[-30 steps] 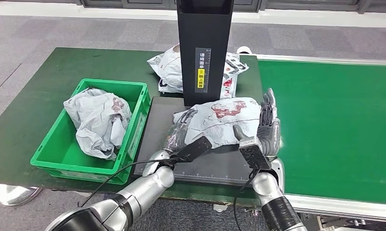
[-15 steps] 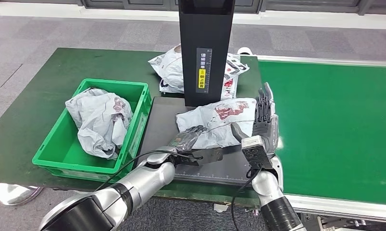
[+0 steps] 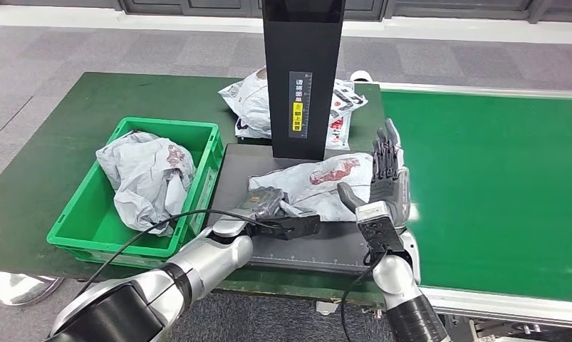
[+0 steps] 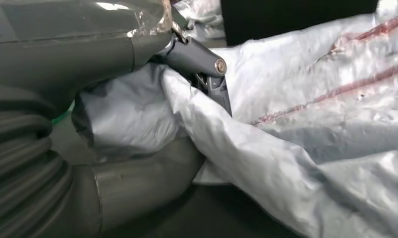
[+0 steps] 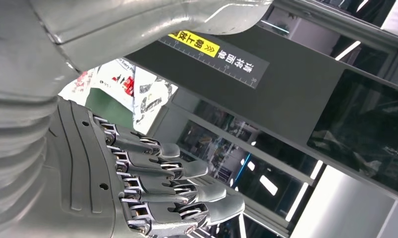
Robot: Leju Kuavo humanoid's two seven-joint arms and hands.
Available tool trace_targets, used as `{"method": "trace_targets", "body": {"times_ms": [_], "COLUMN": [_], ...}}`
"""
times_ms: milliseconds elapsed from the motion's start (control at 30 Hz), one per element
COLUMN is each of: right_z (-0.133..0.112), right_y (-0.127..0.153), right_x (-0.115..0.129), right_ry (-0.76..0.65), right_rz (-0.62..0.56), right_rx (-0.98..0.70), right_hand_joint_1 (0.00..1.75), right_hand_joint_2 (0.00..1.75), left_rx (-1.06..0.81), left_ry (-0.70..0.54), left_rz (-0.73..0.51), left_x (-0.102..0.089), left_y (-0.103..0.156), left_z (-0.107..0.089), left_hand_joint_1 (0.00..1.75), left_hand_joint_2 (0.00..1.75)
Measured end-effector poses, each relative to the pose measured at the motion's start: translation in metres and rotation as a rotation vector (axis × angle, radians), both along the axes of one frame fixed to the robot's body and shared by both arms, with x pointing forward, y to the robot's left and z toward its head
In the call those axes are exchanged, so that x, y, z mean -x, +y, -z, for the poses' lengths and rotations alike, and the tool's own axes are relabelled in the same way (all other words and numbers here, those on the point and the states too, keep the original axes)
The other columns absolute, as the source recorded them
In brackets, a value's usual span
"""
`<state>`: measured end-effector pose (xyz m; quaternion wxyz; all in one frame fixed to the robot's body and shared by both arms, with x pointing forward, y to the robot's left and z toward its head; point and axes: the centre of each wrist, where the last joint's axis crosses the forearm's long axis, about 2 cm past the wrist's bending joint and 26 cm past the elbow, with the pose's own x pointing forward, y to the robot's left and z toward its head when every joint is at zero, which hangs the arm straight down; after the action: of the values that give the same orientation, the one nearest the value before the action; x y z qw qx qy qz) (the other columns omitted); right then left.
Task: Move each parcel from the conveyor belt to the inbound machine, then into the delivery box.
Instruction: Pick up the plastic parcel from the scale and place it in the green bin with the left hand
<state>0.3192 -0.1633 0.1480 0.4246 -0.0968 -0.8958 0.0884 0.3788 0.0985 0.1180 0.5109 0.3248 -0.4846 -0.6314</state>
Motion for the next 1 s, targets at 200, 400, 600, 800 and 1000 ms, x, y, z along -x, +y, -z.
{"method": "trace_targets", "body": {"times_ms": [200, 400, 600, 800, 1000], "right_z": [0.002, 0.003, 0.004, 0.011, 0.020], "right_y": [0.000, -0.001, -0.002, -0.003, -0.006], "right_x": [0.009, 0.013, 0.013, 0.021, 0.036], "right_ry": [0.001, 0.000, 0.006, 0.014, 0.025], "right_rz": [0.007, 0.021, 0.039, 0.046, 0.059], "right_rx": [-0.008, -0.017, -0.023, -0.019, -0.012], "right_hand_joint_1": [0.00, 0.00, 0.00, 0.00, 0.00], "right_hand_joint_2": [1.75, 1.75, 1.75, 1.75, 1.75], "left_rx": [0.106, 0.222, 0.318, 0.349, 0.215], "left_ry": [-0.282, -0.645, -0.948, -1.164, -1.291], "left_rz": [-0.024, 0.023, 0.029, -0.093, -0.338], "left_x": [-0.003, -0.021, -0.037, -0.031, -0.013], "left_y": [0.004, 0.011, 0.036, 0.087, 0.166], "left_z": [-0.006, -0.044, -0.106, -0.139, -0.142], "left_hand_joint_1": [1.75, 1.75, 1.75, 1.75, 1.75], "left_hand_joint_2": [1.75, 1.75, 1.75, 1.75, 1.75]}}
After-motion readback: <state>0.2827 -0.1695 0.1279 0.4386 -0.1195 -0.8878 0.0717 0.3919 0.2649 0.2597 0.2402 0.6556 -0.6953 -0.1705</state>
